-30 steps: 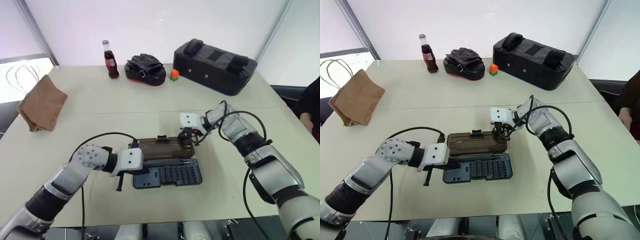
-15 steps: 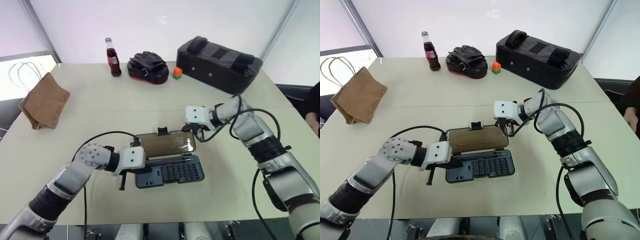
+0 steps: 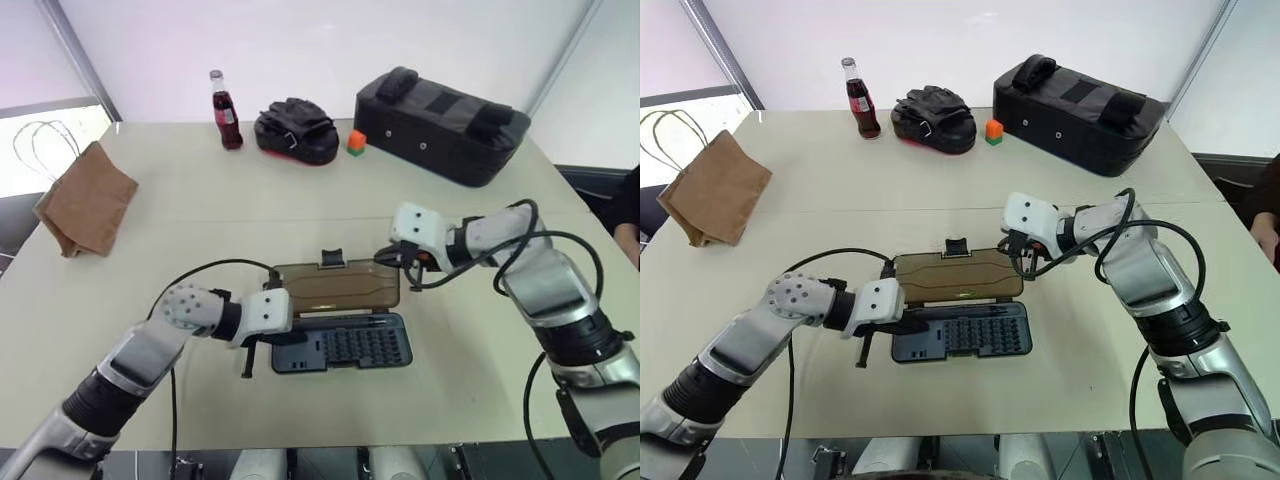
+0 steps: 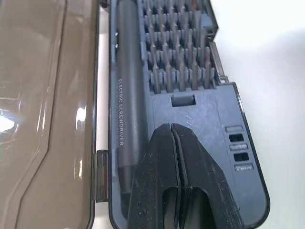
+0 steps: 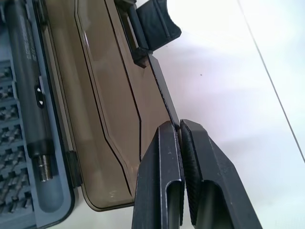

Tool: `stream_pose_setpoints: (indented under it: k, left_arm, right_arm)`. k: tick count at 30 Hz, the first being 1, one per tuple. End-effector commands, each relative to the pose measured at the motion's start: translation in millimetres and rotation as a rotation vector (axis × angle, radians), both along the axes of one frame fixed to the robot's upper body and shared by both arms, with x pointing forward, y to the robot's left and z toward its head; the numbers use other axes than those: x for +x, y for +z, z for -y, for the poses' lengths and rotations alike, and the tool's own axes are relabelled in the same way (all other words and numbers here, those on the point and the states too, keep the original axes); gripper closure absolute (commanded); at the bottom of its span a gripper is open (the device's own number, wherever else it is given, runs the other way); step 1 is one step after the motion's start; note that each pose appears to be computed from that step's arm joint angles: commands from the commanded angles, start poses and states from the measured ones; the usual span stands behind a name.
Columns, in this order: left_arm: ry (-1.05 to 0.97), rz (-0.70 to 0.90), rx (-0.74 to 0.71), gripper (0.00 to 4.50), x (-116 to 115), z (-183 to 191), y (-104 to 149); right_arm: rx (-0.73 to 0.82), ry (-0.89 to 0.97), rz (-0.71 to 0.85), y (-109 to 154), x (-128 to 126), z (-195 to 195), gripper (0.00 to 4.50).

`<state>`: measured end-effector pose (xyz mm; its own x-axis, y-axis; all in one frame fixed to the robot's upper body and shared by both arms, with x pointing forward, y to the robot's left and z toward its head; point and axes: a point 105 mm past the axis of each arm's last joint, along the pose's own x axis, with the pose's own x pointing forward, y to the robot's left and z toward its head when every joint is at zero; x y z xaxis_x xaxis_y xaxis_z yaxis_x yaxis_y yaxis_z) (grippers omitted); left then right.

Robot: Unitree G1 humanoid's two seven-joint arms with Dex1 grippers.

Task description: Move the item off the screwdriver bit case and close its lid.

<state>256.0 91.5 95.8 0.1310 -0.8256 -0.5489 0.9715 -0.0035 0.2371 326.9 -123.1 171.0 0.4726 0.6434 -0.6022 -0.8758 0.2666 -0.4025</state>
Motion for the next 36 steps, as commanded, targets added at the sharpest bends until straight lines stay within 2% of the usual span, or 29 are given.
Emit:
stream_pose_setpoints:
  k: [1, 12, 17, 21, 24, 28, 33, 36]
  left_arm:
    - [-0.008, 0.040, -0.053, 4.50, 4.7, 1.4, 22.9]
    - [-0.088, 0.040, -0.174, 4.50, -10.9, 15.1, 73.2]
    - [0.062, 0.088, -0.322, 4.50, 20.3, 8.5, 116.9]
    - [0.284, 0.107, -0.444, 4.50, 55.6, -17.6, 140.4]
    - [0.529, 0.101, -0.484, 4.50, 88.3, -54.2, 130.0]
    - [0.740, 0.043, -0.424, 4.50, 115.8, -82.4, 83.3]
    - [0.681, -0.073, -0.336, 4.50, 119.1, -66.3, 34.7]
    - [0.590, -0.181, -0.350, 4.50, 113.5, -47.1, 19.6]
  right_arm:
    - [0.050, 0.028, 0.062, 18.4, -4.8, -6.9, 4.44]
    - [-0.006, 0.046, 0.073, 7.9, -2.0, 0.5, 4.44]
    - [-0.046, 0.042, 0.071, -0.5, -2.6, 9.1, 4.44]
    - [-0.057, 0.033, 0.072, -3.6, -2.5, 13.6, 4.44]
    - [-0.051, 0.030, 0.077, -3.2, -3.0, 13.8, 4.44]
    - [-0.043, 0.037, 0.100, -0.2, -2.3, 10.4, 4.44]
    - [-0.045, 0.049, 0.128, 3.6, -1.0, 6.5, 4.44]
    - [-0.043, 0.049, 0.132, 4.1, -0.2, 5.8, 4.44]
